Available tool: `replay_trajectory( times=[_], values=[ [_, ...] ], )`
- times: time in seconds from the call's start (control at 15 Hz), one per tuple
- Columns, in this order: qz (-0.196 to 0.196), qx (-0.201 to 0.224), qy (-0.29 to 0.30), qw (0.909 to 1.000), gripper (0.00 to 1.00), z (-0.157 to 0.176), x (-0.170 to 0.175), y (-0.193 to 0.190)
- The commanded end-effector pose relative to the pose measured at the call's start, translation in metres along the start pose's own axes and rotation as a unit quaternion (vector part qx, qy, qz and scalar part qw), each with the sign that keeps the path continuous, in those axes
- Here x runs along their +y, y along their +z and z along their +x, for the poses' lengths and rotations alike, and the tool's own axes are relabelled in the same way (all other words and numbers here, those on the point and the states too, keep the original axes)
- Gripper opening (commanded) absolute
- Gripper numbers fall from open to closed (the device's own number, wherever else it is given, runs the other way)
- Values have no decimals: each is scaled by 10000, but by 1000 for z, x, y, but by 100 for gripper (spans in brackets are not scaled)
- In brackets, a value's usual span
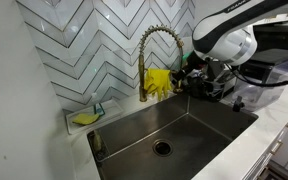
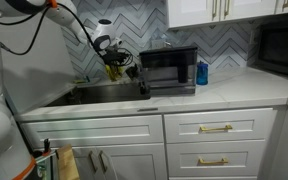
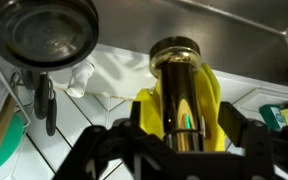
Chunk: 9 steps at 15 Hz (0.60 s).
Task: Move the faucet to the right
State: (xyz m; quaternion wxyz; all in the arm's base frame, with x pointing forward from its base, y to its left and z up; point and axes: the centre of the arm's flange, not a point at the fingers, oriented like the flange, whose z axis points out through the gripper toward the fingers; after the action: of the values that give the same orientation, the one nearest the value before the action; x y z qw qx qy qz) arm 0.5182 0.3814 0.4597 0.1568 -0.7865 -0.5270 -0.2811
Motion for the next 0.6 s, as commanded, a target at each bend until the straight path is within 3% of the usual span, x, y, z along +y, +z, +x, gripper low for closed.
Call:
replay_trajectory(
  times=[0.0, 0.33, 0.53],
  values=[
    [96, -312, 492, 9983, 100, -7, -29, -37],
    [189, -635, 1232, 9902, 100, -22, -67, -89],
    [-266, -685, 1711, 9825, 100, -42, -83, -134]
  ],
)
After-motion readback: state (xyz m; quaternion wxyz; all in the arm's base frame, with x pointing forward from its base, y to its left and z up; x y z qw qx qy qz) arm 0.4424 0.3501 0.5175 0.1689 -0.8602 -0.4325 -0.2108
